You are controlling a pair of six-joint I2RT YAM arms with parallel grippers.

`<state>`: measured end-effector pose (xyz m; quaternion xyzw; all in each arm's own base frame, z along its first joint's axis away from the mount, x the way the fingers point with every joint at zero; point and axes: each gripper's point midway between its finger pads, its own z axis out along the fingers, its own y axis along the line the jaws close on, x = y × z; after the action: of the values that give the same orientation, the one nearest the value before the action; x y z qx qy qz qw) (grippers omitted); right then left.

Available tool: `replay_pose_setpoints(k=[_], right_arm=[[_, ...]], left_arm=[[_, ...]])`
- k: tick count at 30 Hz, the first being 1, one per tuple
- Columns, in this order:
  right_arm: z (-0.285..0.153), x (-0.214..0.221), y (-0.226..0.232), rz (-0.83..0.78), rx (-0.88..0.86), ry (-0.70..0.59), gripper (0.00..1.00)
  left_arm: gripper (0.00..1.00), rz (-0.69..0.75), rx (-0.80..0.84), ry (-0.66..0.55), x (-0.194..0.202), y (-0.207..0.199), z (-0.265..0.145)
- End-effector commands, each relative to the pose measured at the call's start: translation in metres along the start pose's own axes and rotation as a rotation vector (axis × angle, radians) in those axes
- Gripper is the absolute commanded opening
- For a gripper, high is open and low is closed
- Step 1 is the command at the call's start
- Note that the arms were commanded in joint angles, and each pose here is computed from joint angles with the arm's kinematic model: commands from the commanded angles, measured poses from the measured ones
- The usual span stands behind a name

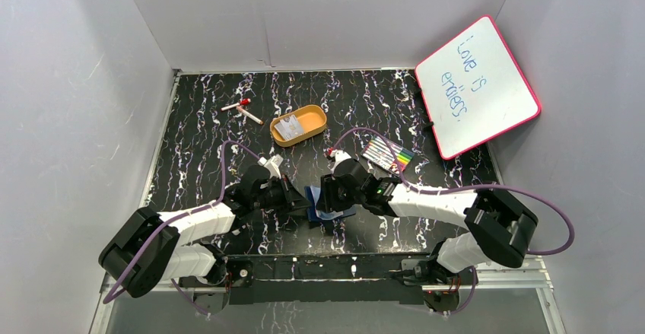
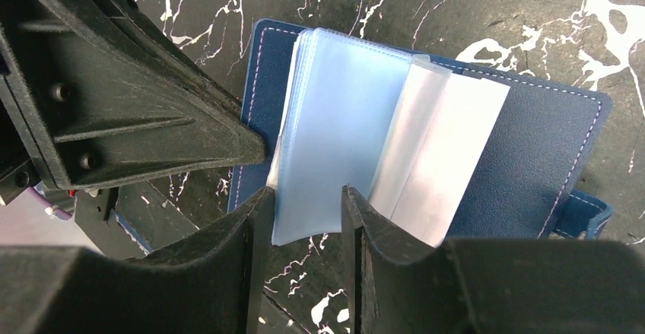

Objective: Put the credit cards into the card holder
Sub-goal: Open the card holder at the center of the board.

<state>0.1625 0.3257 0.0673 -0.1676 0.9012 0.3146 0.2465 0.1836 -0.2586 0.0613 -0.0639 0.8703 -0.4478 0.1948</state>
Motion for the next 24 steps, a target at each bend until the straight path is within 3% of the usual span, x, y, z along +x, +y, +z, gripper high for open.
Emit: replay_pose_setpoints(k=[1, 8, 14, 24], right_arm=[[-0.005, -0.009, 0.003, -0.006, -0.014, -0.043, 0.44], [-0.008, -0.009, 0.003, -0.007, -0.021, -0.051, 0.3], [-0.01, -0.006, 0.002, 0.0, -0.019, -0.05, 0.0], [-0.016, 0.0, -0.016, 0.038, 0.043, -0.07, 0.0]], left_arm=[[0.0, 0.023, 0.026, -0.009, -0.007, -0.012, -0.001], [0.0, 0.022, 0.022, -0.012, -0.007, -0.011, -0.001], [0.0, 0.02, 0.02, -0.013, -0.006, -0.01, -0.001], [0.02, 0.05, -0.082, -0.064, -0.017, 0.001, -0.009]])
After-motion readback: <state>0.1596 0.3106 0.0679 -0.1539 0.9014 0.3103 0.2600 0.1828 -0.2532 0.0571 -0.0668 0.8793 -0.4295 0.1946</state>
